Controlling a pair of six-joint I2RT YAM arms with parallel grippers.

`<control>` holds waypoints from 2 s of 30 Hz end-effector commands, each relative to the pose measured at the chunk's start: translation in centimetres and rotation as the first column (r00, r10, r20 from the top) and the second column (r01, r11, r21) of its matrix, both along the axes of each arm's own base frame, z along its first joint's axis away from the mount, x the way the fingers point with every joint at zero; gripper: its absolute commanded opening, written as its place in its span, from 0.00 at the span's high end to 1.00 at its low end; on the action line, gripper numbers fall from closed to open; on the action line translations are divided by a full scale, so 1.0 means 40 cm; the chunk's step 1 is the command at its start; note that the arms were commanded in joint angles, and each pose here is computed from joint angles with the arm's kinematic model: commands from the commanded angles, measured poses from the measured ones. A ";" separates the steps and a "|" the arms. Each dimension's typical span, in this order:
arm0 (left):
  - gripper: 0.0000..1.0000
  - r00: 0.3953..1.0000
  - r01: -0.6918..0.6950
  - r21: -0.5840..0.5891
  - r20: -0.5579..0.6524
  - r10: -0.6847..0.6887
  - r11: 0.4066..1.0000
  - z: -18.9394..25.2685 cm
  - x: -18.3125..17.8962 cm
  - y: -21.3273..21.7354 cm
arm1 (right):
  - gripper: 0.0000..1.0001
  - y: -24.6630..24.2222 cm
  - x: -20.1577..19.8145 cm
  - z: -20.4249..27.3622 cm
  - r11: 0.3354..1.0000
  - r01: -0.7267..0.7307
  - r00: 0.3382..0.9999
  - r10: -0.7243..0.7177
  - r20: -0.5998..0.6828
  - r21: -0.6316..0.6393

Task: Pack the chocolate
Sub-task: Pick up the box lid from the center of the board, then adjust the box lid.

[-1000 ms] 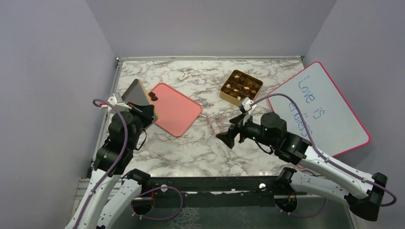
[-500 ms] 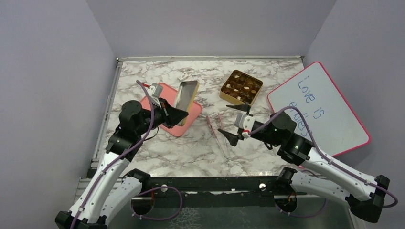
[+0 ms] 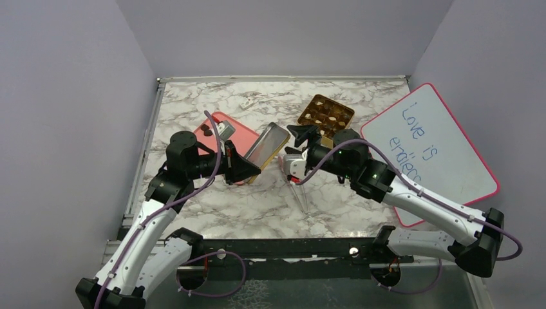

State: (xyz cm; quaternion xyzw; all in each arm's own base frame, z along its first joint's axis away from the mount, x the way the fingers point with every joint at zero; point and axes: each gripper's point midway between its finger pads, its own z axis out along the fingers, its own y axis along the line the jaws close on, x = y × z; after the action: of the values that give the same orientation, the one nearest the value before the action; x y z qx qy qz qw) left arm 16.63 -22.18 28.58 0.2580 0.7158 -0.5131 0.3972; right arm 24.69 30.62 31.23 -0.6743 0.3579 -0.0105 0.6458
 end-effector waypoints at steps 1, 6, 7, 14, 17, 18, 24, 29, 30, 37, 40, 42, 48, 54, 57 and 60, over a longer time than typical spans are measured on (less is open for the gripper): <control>1.00 0.991 0.078 0.003 0.111 -0.078 0.997 0.040 -0.028 -0.001 | 0.36 0.005 0.001 0.019 0.992 -0.032 0.994 0.044 0.097 -0.119; 1.00 0.988 0.073 0.022 0.137 -0.076 0.997 0.049 -0.026 0.004 | 0.65 0.033 -0.024 0.020 0.980 -0.126 0.978 0.149 0.147 -0.155; 1.00 0.987 0.072 0.022 0.144 -0.074 0.997 0.055 -0.025 0.004 | 0.67 0.037 -0.031 0.012 0.974 -0.147 0.975 0.173 0.143 -0.173; 1.00 0.987 0.065 0.036 0.142 -0.070 0.997 0.056 -0.011 0.002 | 0.76 0.036 -0.037 -0.037 0.946 -0.178 0.972 0.212 0.104 -0.270; 1.00 0.987 0.031 0.046 0.158 -0.038 0.998 0.055 0.002 0.008 | 0.90 0.033 -0.040 -0.052 0.939 -0.184 0.973 0.216 0.082 -0.291; 1.00 0.986 0.014 0.049 0.166 -0.022 0.999 0.058 0.008 0.011 | 0.92 0.033 -0.042 -0.059 0.936 -0.189 0.973 0.219 0.071 -0.296; 0.60 0.935 -0.256 0.020 0.260 0.243 0.966 0.114 0.095 0.064 | 0.99 0.038 -0.051 -0.093 0.938 -0.208 0.973 0.228 0.044 -0.279; 0.30 0.837 -0.443 -0.125 0.295 0.460 0.888 0.196 0.132 0.122 | 0.99 0.043 -0.052 -0.087 0.959 -0.195 0.978 0.206 0.034 -0.203; 0.28 0.814 -0.476 -0.151 0.296 0.499 0.866 0.214 0.137 0.136 | 0.99 0.045 -0.056 -0.083 0.964 -0.198 0.978 0.206 0.025 -0.177; 0.01 0.727 -0.599 -0.266 0.215 0.652 0.756 0.282 0.138 0.199 | 0.99 0.060 -0.055 -0.080 0.990 -0.138 0.980 0.137 -0.146 0.004; 0.01 0.712 -0.602 -0.323 0.199 0.674 0.731 0.318 0.116 0.215 | 0.99 0.068 -0.046 -0.095 0.994 -0.101 0.968 0.106 -0.226 0.036; 0.01 0.720 -0.581 -0.346 0.205 0.663 0.737 0.331 0.101 0.212 | 0.99 0.076 -0.044 -0.094 0.993 -0.091 0.964 0.107 -0.244 0.075; 0.01 0.700 -0.572 -0.363 0.251 0.668 0.736 0.377 0.066 0.231 | 0.99 0.086 -0.029 -0.064 0.963 0.049 0.910 0.067 -0.410 0.266; 0.01 0.653 -0.611 -0.333 0.301 0.695 0.718 0.388 0.069 0.258 | 0.99 0.073 0.010 -0.077 0.890 0.293 0.787 -0.017 -0.617 0.349; 0.01 0.622 -0.657 -0.287 0.315 0.717 0.697 0.368 0.094 0.273 | 0.99 0.078 0.012 -0.088 0.859 0.349 0.736 -0.003 -0.677 0.375; 0.01 0.620 -0.707 -0.161 0.326 0.714 0.688 0.303 0.140 0.277 | 0.99 0.069 0.050 -0.105 0.793 0.500 0.637 -0.064 -0.768 0.348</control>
State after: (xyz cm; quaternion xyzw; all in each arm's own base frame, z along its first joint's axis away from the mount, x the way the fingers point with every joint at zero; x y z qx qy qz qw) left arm 19.93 -12.05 43.40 0.0417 0.6164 -0.3340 0.7119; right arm 24.67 33.35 25.51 -0.4727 0.6108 0.2227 0.5948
